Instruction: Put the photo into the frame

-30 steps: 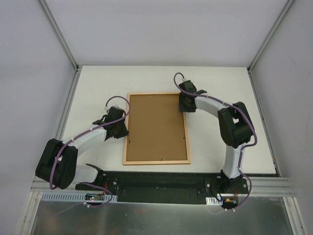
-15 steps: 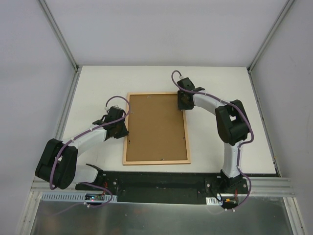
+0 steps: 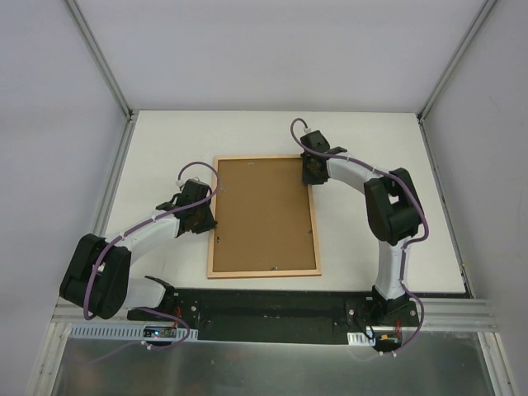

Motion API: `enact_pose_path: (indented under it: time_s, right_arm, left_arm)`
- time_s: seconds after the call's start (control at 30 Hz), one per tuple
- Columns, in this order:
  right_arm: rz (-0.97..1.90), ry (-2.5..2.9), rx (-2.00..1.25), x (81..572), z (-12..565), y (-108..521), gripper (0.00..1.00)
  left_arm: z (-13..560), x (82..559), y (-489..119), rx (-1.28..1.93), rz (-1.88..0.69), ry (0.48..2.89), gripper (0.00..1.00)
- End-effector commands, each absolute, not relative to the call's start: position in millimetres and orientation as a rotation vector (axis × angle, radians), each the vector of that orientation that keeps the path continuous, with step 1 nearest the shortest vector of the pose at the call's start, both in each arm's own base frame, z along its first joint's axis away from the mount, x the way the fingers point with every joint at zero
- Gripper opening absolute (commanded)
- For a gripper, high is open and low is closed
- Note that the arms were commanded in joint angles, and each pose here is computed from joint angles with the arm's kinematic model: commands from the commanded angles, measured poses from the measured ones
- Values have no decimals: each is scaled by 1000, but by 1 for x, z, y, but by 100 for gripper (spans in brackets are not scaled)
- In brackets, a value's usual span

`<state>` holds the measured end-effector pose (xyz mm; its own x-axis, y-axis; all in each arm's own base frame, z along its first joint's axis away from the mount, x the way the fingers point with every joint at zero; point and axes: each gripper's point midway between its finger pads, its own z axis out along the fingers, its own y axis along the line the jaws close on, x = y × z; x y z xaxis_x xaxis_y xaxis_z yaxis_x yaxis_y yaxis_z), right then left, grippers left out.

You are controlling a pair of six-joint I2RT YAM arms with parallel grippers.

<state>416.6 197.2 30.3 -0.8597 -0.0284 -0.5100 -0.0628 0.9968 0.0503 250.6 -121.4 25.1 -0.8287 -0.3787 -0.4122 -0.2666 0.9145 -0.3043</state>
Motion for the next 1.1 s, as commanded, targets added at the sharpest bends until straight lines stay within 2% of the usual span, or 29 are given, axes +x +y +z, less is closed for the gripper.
enact_pose_path:
  time_s: [0.0,0.13,0.17,0.23,0.3,0.37,0.47,0.63,1.07]
  right_arm:
    - [103,2624,-85,408,29,198,23]
    - [101,2623,-68,410,31,196,12]
    - [92,2623,-64,410,31,194,12]
    - [82,2627,-59,410,34,192,19]
    - [103,2628,-52,409,37,191,38]
    - [130,2620,-59,406,43,191,51]
    - [168,2607,-69,399,53,192,61]
    - [208,2627,-61,376,55,190,63]
    - [118,2728,-79,277,20,172,64]
  left_arm:
    - [27,245,-119,-474,-303,2624,5]
    - [28,245,-122,-472,-319,2626,5]
    - [28,244,-123,-469,-325,2630,5]
    - [28,244,-124,-465,-334,2637,5]
    - [27,244,-126,-460,-336,2643,5]
    - [27,244,-126,-464,-332,2642,6]
    - [27,244,-127,-477,-335,2639,5]
    - [29,246,-128,-512,-323,2622,5]
    - [29,247,-126,-546,-316,2608,5]
